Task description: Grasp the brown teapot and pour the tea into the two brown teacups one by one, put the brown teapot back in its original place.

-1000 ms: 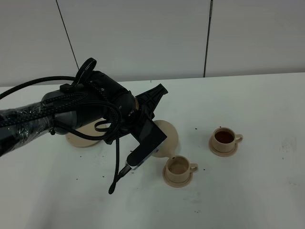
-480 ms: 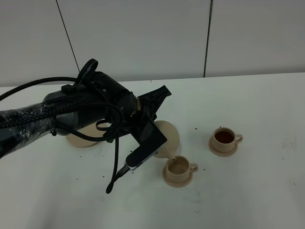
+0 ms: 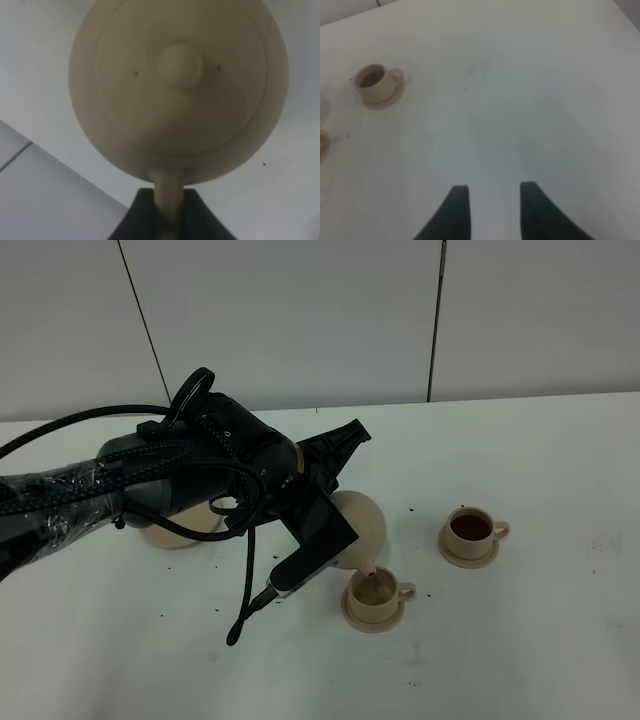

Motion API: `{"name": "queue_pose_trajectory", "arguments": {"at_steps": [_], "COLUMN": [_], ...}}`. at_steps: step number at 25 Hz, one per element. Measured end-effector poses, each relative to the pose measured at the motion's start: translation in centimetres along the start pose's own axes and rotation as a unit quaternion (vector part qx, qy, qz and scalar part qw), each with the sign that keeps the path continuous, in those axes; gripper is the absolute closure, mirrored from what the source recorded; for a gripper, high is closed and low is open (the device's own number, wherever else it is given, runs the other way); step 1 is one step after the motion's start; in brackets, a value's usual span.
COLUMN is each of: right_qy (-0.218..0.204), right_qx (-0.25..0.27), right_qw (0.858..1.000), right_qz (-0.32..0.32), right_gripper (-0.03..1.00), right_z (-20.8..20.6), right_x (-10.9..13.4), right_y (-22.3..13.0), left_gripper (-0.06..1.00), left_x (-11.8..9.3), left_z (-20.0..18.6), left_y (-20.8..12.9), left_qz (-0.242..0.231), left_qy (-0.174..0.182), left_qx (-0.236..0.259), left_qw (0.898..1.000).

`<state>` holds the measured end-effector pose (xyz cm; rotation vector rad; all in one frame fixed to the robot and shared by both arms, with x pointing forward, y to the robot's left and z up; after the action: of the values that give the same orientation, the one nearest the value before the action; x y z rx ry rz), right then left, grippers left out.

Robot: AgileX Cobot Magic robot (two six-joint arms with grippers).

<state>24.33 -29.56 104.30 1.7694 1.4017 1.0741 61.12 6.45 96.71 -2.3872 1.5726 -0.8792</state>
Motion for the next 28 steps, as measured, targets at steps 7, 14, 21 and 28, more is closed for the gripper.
{"name": "queue_pose_trajectory", "arguments": {"at_steps": [7, 14, 21, 28], "right_qy": [0.0, 0.0, 0.0, 0.0], "right_qx": [0.0, 0.0, 0.0, 0.0], "right_qw": [1.0, 1.0, 1.0, 1.0], "right_qz": [0.0, 0.0, 0.0, 0.0], "right_gripper": [0.73, 0.73, 0.73, 0.73], "right_z": [0.0, 0.0, 0.0, 0.0], "right_x": [0.0, 0.0, 0.0, 0.0], "right_y": [0.0, 0.0, 0.0, 0.0], "left_gripper": [0.78, 0.78, 0.78, 0.78], "left_x": [-0.12, 0.01, 0.14, 0.37], "left_z": [0.0, -0.04, -0.07, -0.07], "left_y": [-0.08, 0.02, 0.12, 0.05], "left_qz": [0.01, 0.028, 0.04, 0.05], "left_qy": [-0.006, -0.007, -0.004, 0.006], "left_qx": [0.004, 0.008, 0.01, 0.014], "left_qw": [1.0, 1.0, 0.999, 0.999]}}
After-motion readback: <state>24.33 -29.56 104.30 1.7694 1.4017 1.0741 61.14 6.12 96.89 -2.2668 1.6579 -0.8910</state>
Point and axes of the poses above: a point on each arm's last joint axis where the gripper is mounted, z pointing out along that axis toward the gripper, x along the wrist's bending axis when the last joint is at zero, y = z × x, the point moved 1 cm from there along z, pointing out along that axis toward the gripper, and after that the axes turned 3 degrees about z, right-handed, at the moved point
